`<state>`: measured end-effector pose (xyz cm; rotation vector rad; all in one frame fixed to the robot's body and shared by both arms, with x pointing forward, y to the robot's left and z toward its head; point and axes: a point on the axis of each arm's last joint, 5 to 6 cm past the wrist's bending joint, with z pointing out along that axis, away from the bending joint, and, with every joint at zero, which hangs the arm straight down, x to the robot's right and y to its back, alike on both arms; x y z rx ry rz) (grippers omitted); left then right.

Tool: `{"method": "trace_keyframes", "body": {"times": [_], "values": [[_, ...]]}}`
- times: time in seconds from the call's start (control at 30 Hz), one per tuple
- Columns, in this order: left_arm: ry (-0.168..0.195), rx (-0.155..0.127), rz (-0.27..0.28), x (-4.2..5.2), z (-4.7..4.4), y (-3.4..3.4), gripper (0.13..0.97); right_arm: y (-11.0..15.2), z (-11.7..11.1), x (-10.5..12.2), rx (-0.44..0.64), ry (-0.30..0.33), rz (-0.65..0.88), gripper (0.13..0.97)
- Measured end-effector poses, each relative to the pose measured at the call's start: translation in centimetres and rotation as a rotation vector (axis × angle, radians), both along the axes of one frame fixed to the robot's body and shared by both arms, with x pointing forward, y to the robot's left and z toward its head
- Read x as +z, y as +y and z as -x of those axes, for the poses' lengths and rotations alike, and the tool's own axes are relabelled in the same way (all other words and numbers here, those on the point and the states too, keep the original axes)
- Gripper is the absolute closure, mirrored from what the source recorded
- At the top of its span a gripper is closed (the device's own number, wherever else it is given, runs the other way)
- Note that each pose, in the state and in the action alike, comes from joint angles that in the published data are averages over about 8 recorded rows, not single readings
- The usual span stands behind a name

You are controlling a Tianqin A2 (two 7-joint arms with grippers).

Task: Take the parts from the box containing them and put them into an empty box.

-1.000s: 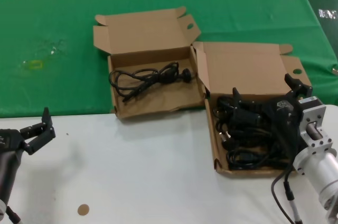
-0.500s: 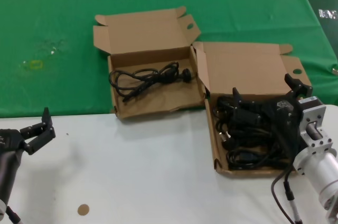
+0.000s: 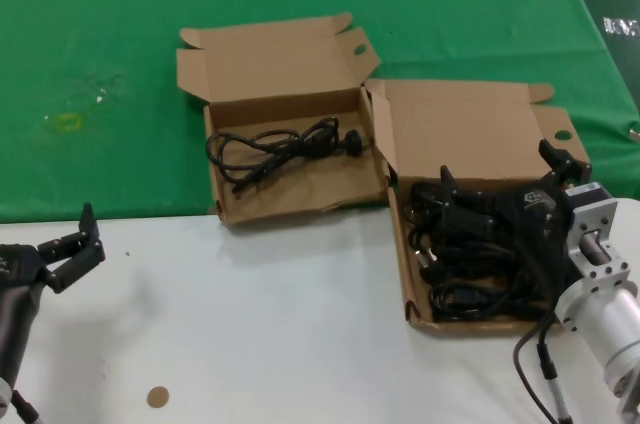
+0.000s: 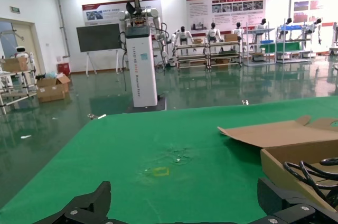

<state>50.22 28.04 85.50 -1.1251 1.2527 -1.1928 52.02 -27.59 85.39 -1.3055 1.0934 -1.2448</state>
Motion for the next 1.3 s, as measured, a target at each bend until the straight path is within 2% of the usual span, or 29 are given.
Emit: {"method": "trace_keyframes", "body": {"times": [1.3], "values": [[0.000, 0.000, 0.000, 0.00, 0.00, 0.00, 0.132, 0.00, 0.00, 0.00, 0.000, 0.000, 0.000, 0.130]]}}
